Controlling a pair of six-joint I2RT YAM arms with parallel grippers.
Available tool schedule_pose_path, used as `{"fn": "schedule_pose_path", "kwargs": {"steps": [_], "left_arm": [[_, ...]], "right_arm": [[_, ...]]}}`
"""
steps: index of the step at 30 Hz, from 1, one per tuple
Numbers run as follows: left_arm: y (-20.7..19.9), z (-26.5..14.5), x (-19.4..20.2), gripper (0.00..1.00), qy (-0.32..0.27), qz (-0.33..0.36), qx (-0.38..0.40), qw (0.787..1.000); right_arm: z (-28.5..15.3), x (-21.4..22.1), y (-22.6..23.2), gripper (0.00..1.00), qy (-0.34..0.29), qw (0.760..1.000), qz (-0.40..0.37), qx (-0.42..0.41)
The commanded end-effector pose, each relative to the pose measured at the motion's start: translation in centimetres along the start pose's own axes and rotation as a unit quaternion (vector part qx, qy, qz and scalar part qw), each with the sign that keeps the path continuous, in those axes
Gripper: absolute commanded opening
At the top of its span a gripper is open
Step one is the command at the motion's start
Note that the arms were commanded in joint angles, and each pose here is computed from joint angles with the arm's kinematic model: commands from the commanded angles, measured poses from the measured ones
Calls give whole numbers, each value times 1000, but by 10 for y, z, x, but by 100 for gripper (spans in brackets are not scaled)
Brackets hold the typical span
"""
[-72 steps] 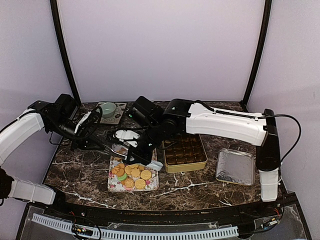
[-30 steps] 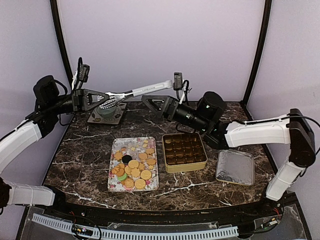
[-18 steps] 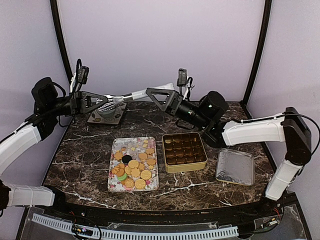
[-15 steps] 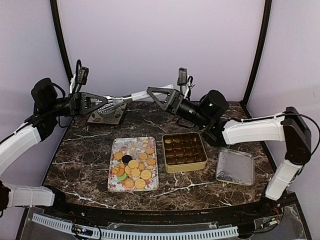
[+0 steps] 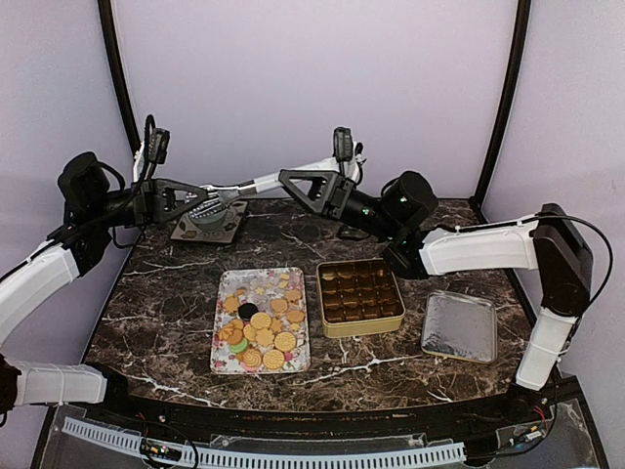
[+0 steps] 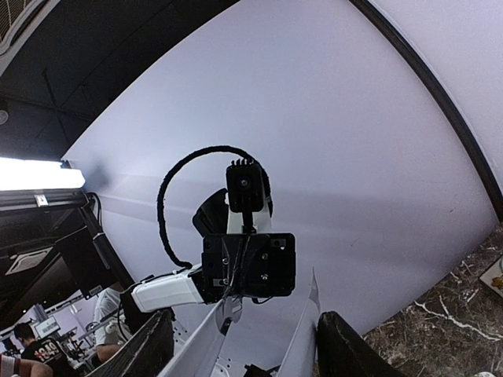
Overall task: Pack the cookies
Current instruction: Pass from the left arm to the right
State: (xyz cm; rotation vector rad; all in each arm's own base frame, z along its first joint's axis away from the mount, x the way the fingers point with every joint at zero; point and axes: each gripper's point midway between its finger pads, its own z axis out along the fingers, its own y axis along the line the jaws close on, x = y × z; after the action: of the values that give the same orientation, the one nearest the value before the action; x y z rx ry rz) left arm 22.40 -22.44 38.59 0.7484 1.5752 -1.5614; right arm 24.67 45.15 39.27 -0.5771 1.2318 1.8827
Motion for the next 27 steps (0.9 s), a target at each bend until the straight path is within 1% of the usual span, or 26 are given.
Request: {"fn": "schedule_pose_path", "kwargs": {"steps": [1,6,10,14,16,17,20,22,24,27], "left_arm": [[-13,-1,-2,0,-1,38,17,999],[-12,-1,2,0,3,45,16,999],[-4,-1,7,0,8,49,1,999],[9,-2,15,4,17,44,-25,999],[14,-2,18,13,22,42,-36,998],[15,-3,20,21,25,46,-42,998],[23,-4,24,37,35,52,-64,996],[30,-8,24,45,40,59,-92,993],[43,-14,26,51,47,53,-124,990],[64,-27,30,59,57,34,-162,985]], "right_arm": [[7,-3,23,56,10,999,-10,-40],[6,-3,24,47,15,999,-16,-32],[3,-5,17,44,18,999,-32,4],[0,-7,8,43,26,996,-61,51],[-3,-8,6,42,32,994,-77,73],[-4,-8,2,41,33,992,-83,89],[-13,-6,-7,37,44,986,-98,128],[-20,1,-17,35,55,981,-106,153],[-25,-1,-16,33,60,975,-122,175],[-33,16,-32,29,88,962,-133,220]]}}
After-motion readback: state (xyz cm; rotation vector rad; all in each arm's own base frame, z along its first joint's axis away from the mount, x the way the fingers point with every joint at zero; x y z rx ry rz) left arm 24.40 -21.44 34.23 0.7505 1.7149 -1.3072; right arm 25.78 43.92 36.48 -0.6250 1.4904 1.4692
